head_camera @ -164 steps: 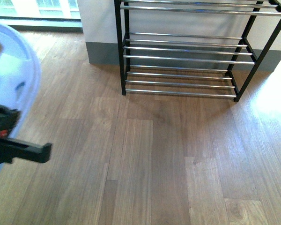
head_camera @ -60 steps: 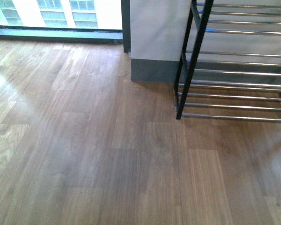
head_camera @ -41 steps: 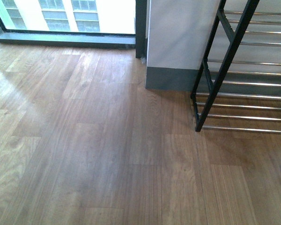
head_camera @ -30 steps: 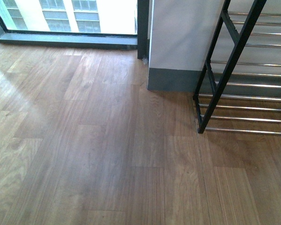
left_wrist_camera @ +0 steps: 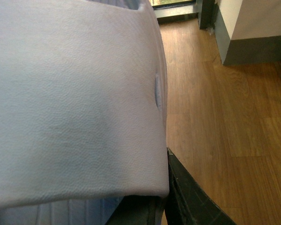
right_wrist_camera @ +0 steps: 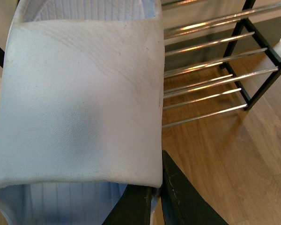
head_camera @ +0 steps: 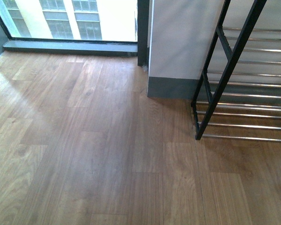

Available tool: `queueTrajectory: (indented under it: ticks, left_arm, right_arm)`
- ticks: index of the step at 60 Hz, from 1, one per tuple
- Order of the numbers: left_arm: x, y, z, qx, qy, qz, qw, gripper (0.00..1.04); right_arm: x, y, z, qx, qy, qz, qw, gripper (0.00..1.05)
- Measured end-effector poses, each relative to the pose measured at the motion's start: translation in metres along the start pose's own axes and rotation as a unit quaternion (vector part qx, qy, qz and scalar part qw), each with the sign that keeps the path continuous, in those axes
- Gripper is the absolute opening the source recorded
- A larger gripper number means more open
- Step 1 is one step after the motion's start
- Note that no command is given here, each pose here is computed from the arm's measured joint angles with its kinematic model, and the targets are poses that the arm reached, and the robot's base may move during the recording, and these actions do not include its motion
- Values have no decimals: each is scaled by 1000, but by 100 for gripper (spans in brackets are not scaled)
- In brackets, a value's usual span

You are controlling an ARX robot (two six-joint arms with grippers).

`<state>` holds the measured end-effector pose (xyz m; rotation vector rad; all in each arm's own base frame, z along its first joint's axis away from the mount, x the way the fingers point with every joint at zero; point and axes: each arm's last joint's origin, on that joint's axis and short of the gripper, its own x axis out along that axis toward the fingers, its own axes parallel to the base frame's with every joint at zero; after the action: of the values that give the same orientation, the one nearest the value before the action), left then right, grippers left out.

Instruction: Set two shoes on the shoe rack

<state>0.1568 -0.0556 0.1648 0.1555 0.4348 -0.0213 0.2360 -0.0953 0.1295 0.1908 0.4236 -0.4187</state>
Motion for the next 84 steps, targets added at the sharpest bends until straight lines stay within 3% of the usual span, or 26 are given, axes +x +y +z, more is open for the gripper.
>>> queueTrajectory:
  ticks: [84]
  left_arm:
    - [0,0,0,0,0,0,1000,2]
  right_arm:
    - [0,0,1,1,-1,0,1000,1]
